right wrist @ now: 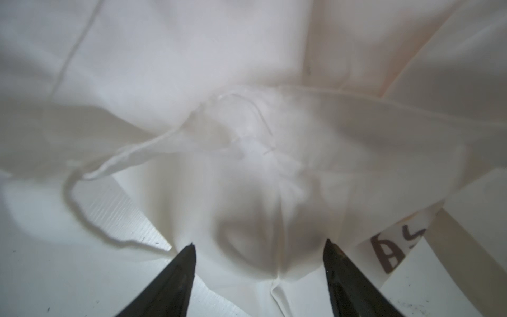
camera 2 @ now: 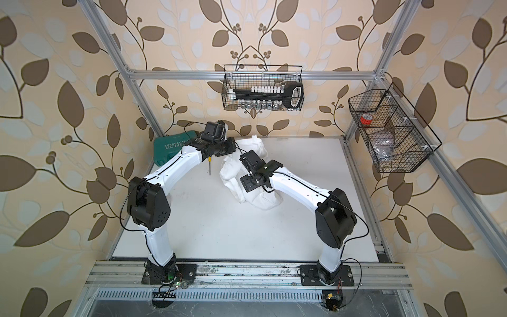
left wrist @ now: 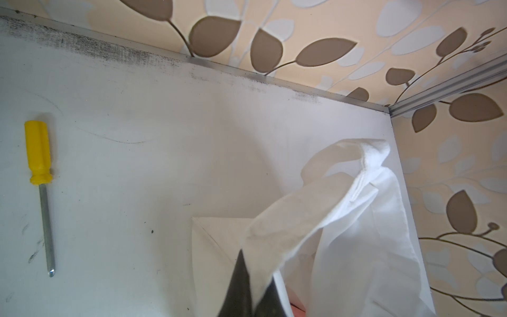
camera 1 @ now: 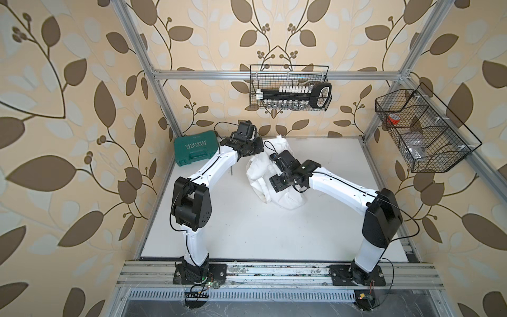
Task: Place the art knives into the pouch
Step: Adjust the pouch at the center of the board.
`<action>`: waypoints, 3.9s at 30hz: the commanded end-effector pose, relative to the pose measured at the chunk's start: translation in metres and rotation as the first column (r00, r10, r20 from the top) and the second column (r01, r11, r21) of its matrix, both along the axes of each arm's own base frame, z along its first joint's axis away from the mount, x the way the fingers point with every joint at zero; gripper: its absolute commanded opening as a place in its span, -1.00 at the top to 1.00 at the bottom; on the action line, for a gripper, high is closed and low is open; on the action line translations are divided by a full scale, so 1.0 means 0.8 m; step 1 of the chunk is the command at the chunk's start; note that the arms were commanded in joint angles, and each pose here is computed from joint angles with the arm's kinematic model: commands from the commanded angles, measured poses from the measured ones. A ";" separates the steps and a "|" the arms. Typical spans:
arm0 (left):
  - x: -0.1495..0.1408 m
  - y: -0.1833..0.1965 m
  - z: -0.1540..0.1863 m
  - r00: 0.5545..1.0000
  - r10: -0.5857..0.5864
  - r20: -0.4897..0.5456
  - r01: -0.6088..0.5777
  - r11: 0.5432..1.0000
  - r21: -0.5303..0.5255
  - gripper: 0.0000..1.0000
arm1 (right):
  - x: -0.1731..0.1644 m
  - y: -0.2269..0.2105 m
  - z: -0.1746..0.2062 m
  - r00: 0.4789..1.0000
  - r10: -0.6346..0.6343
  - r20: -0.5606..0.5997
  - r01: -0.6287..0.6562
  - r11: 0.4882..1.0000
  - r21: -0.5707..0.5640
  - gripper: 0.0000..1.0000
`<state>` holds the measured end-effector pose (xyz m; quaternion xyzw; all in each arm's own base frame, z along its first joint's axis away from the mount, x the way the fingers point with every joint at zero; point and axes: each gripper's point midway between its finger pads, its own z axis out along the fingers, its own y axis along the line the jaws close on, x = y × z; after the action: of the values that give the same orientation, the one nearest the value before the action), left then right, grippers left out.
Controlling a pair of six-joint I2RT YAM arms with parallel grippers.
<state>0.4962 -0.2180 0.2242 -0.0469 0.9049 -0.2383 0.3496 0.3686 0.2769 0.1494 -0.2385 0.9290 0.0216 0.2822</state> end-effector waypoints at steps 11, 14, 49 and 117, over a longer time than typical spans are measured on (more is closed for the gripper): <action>0.001 -0.001 0.009 1.000 -0.013 0.005 0.014 0.998 -0.058 1.00 | 0.068 0.014 -0.005 0.999 -0.019 0.038 0.018 0.999 0.029 -0.35; 0.001 0.000 0.010 1.000 -0.015 0.006 0.015 0.998 -0.061 1.00 | 0.077 0.024 -0.022 1.000 -0.011 0.012 0.010 0.999 0.045 0.15; -0.110 0.104 0.086 0.987 0.158 0.040 -0.148 0.969 -0.198 0.99 | 0.040 -0.193 0.129 0.939 -0.336 0.072 0.286 0.879 0.381 1.00; 0.032 -0.014 -0.118 0.947 -0.307 0.100 0.322 0.907 -0.272 0.15 | -0.052 -0.092 0.095 0.974 0.061 0.220 -0.167 0.847 0.505 1.00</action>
<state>0.5209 -0.2206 0.1327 0.0357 0.8445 -0.4238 0.3254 0.3253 0.2011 0.2200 -0.2010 0.8438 0.2706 0.4176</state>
